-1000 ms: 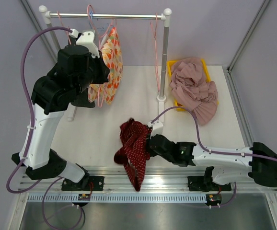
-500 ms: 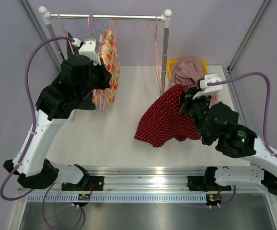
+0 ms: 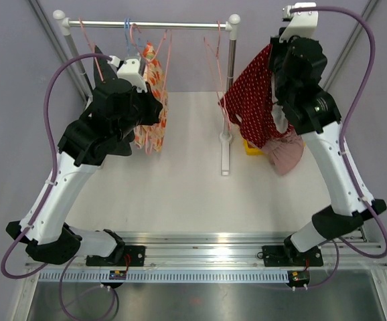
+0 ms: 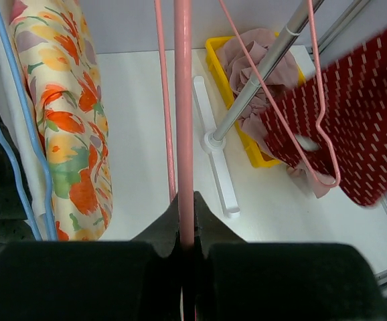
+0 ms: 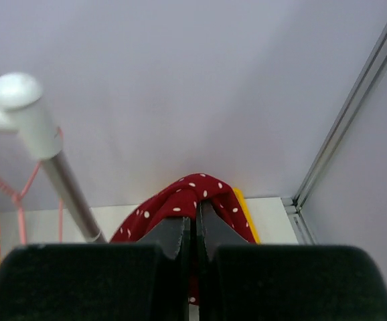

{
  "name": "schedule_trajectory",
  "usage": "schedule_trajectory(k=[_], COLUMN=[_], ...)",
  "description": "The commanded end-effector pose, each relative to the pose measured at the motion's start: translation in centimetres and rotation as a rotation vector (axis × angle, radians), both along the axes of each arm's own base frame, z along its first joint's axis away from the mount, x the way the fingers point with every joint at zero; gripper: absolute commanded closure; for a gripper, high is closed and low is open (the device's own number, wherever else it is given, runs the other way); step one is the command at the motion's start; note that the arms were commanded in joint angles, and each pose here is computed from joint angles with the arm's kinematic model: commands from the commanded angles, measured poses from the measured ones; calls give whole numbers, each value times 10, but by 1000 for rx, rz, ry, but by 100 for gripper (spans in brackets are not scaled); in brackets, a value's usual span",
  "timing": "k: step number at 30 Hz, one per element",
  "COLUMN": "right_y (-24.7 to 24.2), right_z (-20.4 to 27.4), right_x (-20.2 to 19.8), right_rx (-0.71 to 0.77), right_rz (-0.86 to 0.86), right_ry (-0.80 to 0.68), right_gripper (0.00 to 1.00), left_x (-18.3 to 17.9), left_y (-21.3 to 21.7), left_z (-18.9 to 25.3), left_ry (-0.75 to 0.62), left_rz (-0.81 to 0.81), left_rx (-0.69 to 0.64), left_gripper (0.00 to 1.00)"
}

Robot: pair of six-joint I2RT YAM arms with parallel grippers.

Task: Remove the skirt from the hanger

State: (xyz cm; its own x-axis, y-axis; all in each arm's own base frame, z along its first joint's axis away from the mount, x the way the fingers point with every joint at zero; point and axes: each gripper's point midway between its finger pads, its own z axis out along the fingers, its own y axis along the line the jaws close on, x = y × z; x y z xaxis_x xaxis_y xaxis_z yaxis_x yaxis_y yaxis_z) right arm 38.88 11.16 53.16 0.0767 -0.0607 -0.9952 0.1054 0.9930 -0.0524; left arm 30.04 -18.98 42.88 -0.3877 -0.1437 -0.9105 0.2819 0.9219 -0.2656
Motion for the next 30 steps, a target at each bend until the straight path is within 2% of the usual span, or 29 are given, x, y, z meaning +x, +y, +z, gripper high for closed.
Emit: schedule_trajectory(k=[1, 3, 4, 6, 7, 8, 9, 10, 11, 12, 16, 17, 18, 20, 23, 24, 26, 30], right_y=[-15, -44, -46, -73, -91, -98, -102, -109, -108, -109, -95, -93, -91, -80, -64, -60, -45, -31], right_z=[37, 34, 10, -29, -64, -88, -136, -159, -180, -212, -260, -284, -278, -291, -332, -323, -342, -337], right_x=[36, 61, 87, 114, 133, 140, 146, 147, 147, 138, 110, 99, 88, 73, 32, 21, 2, -26], right_rx=[13, 24, 18, 51, 50, 94, 96, 123, 176, 175, 254, 280, 299, 351, 434, 467, 525, 528], right_rz=[8, -80, -111, -238, -308, -343, -372, -379, -382, -387, -302, -294, -275, -224, -148, -109, -30, 52], right_ry=[-93, -97, -54, 5, 74, 123, 255, 318, 362, 431, 464, 497, 483, 519, 614, 584, 610, 594], right_gripper=[100, 100, 100, 100, 100, 94, 53, 29, 9, 1, 1, 1, 1, 0, 1, 1, 0, 1], left_x=[6, 9, 12, 19, 20, 27, 28, 32, 36, 44, 64, 67, 79, 86, 106, 112, 128, 144], left_y=[-12, -15, -17, -23, -24, -30, -33, -35, -39, -45, -59, -61, -68, -71, -76, -75, -77, -85], left_z=[21, 24, 23, 26, 28, 23, 32, 33, 32, 28, 44, 47, 37, 46, 39, 35, 23, 7], left_ry=[-76, -84, -81, -87, -89, -77, -92, -94, -91, -83, -122, -131, -115, -142, -130, -120, -98, -66], left_rz=[-40, -47, -47, -55, -59, -64, -70, -72, -75, -77, -83, -83, -80, -74, -60, -61, -51, -64], left_rx=[-44, -39, -35, -32, -31, -24, -33, -33, -31, -18, -24, -23, -5, -11, -18, -24, -32, -45], left_gripper=[100, 100, 100, 100, 100, 100, 100, 100, 100, 100, 100, 100, 100, 100, 100, 100, 100, 100])
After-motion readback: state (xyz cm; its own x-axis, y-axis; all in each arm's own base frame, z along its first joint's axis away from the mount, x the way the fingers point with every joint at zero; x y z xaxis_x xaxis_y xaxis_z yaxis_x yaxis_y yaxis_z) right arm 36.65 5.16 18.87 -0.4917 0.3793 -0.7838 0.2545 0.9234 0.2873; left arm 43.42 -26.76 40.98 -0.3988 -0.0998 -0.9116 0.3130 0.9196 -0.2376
